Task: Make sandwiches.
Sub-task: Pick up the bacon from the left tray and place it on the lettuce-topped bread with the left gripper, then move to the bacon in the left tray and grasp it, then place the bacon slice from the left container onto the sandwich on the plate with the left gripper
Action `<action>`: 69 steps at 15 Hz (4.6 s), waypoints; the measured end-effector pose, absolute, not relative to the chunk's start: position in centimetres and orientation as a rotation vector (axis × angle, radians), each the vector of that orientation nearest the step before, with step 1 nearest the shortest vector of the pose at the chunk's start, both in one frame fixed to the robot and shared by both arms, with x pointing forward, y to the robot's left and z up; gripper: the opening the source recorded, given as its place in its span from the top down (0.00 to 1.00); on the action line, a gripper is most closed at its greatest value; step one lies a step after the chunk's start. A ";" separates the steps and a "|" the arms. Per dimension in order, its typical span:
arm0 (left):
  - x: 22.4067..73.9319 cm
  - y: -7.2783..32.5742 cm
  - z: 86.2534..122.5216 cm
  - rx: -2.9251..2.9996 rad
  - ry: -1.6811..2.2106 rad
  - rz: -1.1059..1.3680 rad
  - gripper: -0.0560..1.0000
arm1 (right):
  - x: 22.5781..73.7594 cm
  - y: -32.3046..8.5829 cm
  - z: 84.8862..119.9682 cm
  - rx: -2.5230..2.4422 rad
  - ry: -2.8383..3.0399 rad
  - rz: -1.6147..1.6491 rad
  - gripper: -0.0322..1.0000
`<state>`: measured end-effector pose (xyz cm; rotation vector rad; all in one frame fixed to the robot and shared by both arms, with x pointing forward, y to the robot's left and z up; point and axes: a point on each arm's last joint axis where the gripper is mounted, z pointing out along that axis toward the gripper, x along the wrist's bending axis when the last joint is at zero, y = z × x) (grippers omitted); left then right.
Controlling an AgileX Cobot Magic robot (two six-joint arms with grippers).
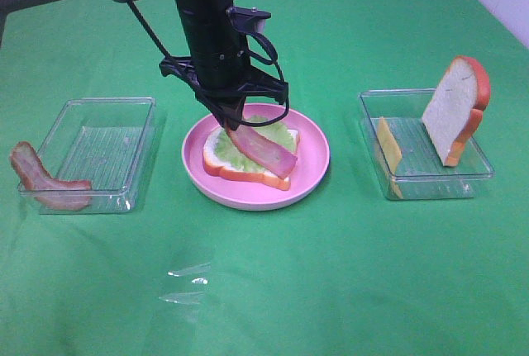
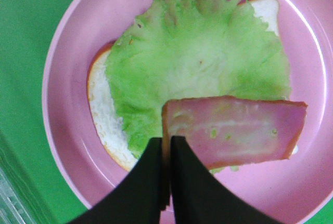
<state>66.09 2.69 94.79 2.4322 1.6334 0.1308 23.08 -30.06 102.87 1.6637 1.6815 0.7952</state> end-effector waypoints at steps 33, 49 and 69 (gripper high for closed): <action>61.8 26.5 98.3 2.267 2.182 -0.037 0.03 | 23.1 -30.1 102.9 1.664 1.682 0.795 0.04; 63.1 26.5 94.0 2.322 2.162 -0.071 0.39 | 23.1 -30.1 102.9 1.664 1.682 0.795 0.04; 62.7 25.0 103.3 2.123 1.986 -0.043 0.95 | 23.1 -30.1 102.9 1.664 1.682 0.795 0.04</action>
